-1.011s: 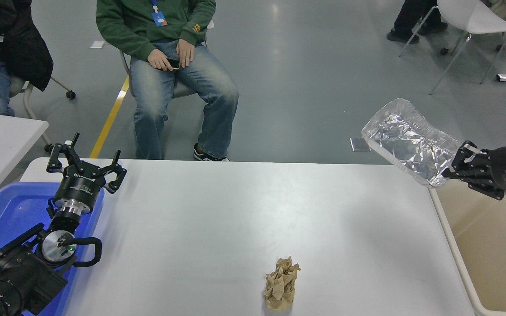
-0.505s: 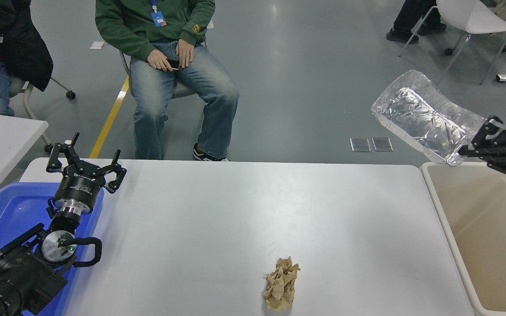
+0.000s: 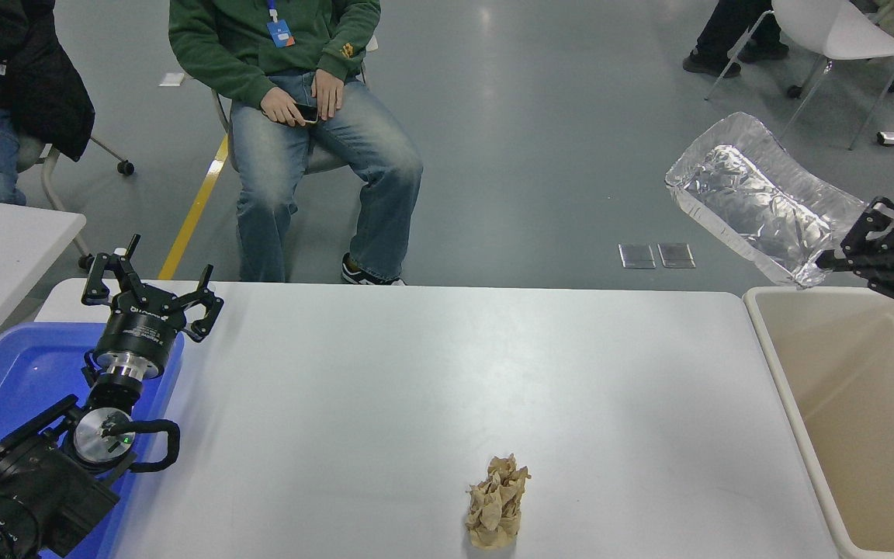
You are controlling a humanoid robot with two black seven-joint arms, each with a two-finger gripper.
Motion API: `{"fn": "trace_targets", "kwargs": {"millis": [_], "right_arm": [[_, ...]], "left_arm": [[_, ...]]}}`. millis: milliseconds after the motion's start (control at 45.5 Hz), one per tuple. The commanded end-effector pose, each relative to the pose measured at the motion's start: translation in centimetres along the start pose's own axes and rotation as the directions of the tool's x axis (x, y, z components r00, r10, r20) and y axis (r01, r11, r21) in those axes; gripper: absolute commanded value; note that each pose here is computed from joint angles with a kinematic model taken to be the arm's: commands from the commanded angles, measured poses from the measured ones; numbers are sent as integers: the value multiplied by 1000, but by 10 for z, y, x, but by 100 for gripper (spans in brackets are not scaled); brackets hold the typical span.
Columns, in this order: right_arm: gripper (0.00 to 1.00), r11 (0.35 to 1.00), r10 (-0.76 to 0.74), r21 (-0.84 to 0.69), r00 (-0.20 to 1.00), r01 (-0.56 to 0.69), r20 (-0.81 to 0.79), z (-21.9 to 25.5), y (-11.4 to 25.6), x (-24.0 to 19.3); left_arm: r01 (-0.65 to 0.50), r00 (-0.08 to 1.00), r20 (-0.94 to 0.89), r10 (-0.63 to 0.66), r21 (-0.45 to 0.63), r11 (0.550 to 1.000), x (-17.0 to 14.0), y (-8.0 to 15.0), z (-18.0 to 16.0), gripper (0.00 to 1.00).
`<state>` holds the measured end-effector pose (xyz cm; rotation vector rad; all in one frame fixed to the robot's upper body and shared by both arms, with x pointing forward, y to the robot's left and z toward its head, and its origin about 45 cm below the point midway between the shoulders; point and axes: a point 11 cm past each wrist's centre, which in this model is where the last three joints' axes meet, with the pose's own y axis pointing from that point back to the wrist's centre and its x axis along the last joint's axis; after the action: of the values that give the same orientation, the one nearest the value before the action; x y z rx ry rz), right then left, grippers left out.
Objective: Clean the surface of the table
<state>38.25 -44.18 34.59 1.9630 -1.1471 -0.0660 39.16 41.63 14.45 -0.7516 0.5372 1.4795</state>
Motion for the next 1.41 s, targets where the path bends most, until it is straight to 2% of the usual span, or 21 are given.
{"fn": "trace_targets", "kwargs": {"millis": [0, 330, 637, 989, 1385], "right_arm": [[0, 1000, 17, -12, 1000, -16, 1, 3, -3, 3], [0, 977, 172, -134, 985, -168, 16, 46, -12, 46], [0, 919, 311, -248, 950, -307, -25, 89, -34, 68], [0, 834, 428, -351, 901, -426, -76, 147, -77, 54], [0, 748, 534, -403, 839, -528, -107, 191, -91, 28]], "left_arm": [[1, 1000, 0, -1, 0, 1000, 0, 0, 0, 100], [-1, 1000, 0, 1, 0, 1000, 0, 0, 0, 100], [1, 1000, 0, -1, 0, 1000, 0, 0, 0, 100], [-2, 1000, 1, 2, 0, 1000, 0, 0, 0, 100], [-1, 1000, -1, 1, -1, 1000, 0, 0, 0, 100]]}}
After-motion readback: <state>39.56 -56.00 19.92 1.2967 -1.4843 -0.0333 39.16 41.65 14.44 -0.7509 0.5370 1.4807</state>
